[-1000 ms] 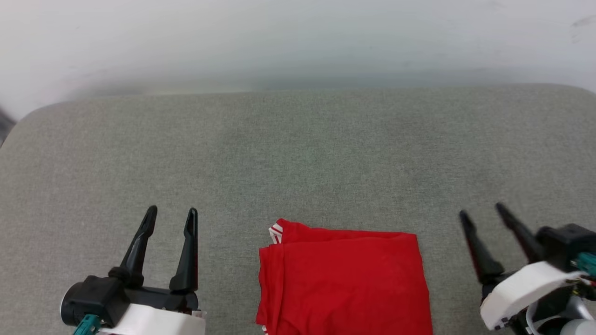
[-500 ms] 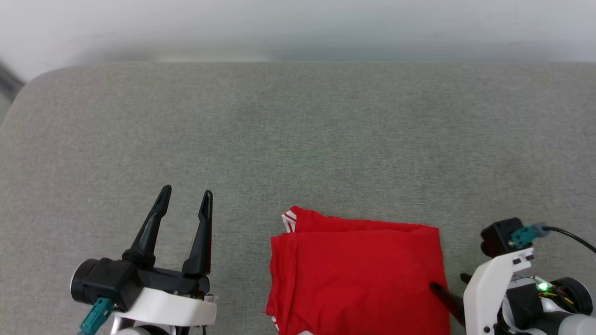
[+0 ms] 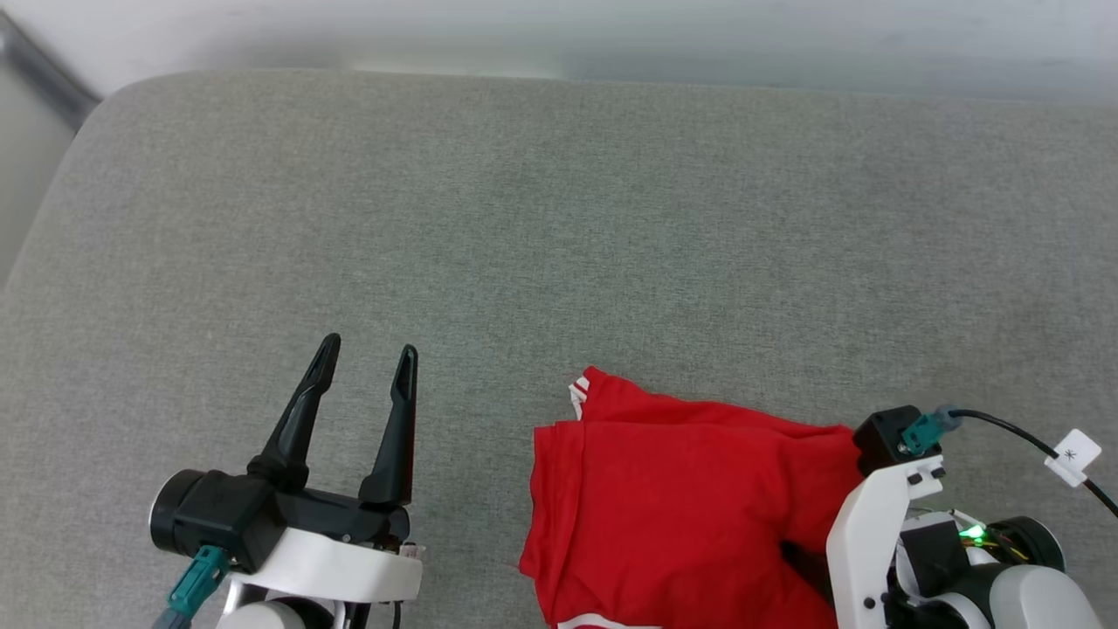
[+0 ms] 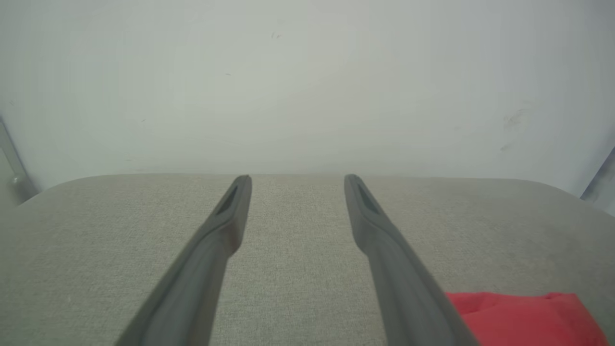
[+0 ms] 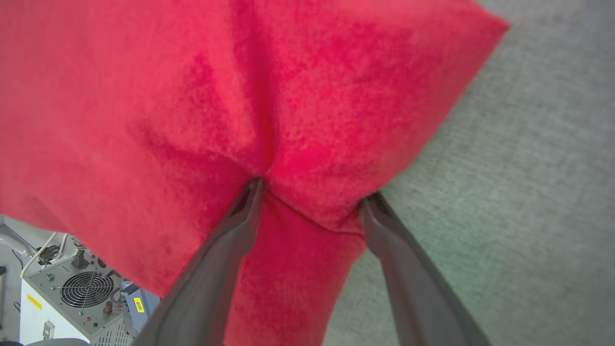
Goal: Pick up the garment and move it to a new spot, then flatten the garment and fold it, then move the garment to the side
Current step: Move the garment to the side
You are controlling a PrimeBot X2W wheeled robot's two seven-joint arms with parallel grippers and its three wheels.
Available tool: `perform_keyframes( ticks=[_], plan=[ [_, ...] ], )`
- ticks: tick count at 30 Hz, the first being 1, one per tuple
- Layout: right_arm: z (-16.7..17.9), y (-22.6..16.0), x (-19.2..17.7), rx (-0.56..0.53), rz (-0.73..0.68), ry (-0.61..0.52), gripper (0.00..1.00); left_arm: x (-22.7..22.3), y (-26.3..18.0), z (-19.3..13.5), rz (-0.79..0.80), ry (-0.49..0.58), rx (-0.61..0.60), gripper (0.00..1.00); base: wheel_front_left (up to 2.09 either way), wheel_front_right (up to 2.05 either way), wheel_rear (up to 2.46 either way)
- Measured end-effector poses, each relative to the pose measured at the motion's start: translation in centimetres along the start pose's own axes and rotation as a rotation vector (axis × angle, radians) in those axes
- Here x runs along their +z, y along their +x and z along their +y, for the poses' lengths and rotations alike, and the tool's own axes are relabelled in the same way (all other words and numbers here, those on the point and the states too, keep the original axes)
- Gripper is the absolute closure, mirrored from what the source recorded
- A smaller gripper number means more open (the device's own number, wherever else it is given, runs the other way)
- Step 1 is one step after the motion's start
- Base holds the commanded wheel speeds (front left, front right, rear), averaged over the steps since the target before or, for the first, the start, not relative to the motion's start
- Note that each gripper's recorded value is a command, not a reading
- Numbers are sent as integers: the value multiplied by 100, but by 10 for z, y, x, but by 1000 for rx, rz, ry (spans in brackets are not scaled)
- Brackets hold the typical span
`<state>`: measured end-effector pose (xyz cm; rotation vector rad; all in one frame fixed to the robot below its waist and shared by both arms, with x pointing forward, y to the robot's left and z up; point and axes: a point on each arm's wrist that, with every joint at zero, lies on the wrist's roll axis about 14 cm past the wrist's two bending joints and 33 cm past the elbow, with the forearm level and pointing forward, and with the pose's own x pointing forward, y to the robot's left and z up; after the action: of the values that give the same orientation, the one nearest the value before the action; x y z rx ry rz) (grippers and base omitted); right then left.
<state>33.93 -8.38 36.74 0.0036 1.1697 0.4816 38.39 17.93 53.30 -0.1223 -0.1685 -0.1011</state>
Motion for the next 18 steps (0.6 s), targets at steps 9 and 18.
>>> perform_keyframes(
  ticks=[9, 18],
  plan=[
    [7, 10, 1, -3, 6, -72, 100, 3, 2, -3, -11, 5, -13, 0, 0, 0, 0],
    [-43, -30, 20, -223, -39, -335, 100, -2, 15, -37, -13, -46, -108, 0, 0, 0, 0]
  ],
)
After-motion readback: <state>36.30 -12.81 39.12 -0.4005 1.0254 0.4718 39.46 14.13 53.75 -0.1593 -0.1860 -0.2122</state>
